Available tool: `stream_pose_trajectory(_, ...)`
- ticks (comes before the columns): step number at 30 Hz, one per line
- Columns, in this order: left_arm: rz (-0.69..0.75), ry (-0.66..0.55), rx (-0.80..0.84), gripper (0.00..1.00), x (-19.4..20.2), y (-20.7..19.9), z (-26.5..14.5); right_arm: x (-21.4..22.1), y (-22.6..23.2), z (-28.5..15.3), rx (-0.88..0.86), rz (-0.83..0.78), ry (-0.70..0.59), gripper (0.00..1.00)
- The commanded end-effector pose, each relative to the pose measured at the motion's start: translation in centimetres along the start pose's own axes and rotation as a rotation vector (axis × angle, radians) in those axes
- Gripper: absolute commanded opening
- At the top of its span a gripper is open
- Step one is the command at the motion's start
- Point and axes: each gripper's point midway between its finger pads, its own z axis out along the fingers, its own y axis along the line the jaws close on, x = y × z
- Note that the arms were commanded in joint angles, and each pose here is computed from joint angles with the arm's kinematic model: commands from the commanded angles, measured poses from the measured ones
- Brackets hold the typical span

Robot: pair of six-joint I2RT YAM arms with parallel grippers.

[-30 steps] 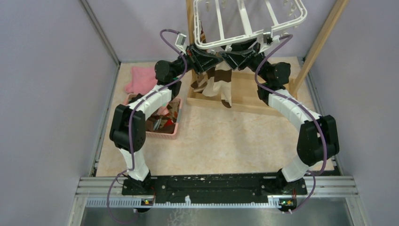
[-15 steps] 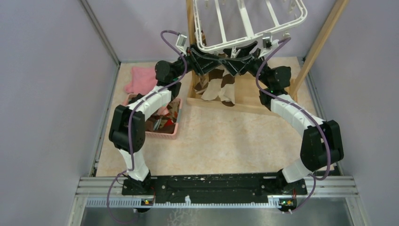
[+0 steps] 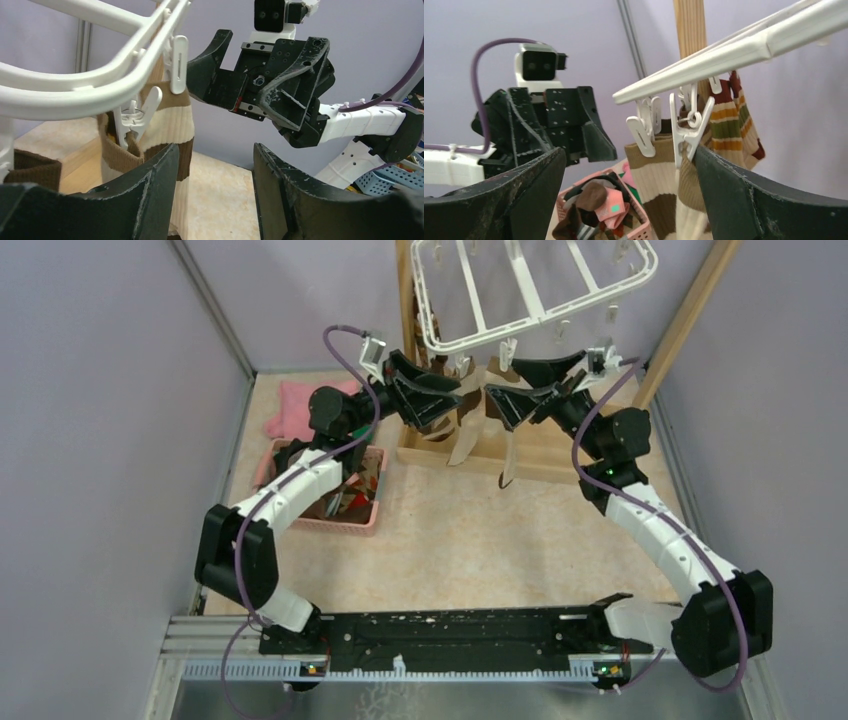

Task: Clip the socks to the hanger
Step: Clamp the sock onto the hanger.

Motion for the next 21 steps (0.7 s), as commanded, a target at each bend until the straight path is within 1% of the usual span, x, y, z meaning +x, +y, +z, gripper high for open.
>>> stream_pose_trajectory(1,0.088,0.02,0.021,0.64,0.0,-2.5,-1.1,-0.1,-0.9,-2.2,0.106,-0.065,0.01,0.99)
stream_pose_trajectory(6,0.124,0.055,-0.001,0.7,1.2,-3.8,-2.9,1.2,-1.1,-4.7,0.174,-0.078,0.057,0.99)
stream_pose_trajectory(9,0.154,0.077,-0.05,0.74,1.8,-4.5,-4.2,1.7,-1.1,-6.4,0.22,-0.101,0.08,0.98)
stream_pose_trajectory(14,0.216,0.077,-0.131,0.85,2.5,-5.6,-6.7,1.8,-1.2,-8.9,0.289,-0.163,0.112,0.99)
stream_pose_trajectory(17,0.235,0.091,-0.163,0.89,3.0,-6.3,-7.9,2.0,-1.2,-10.1,0.315,-0.18,0.128,0.99)
stream_pose_trajectory(19,0.228,0.106,-0.189,0.94,3.6,-6.7,-8.9,2.1,-1.2,-10.7,0.336,-0.178,0.134,0.99)
stream_pose_trajectory(20,0.214,0.114,-0.213,0.98,4.1,-6.6,-9.4,2.1,-1.2,-11.1,0.35,-0.175,0.137,0.99)
stream_pose_trajectory(21,0.2,0.127,-0.238,0.99,4.7,-6.5,-10.0,2.2,-1.5,-11.6,0.378,-0.167,0.135,0.99)
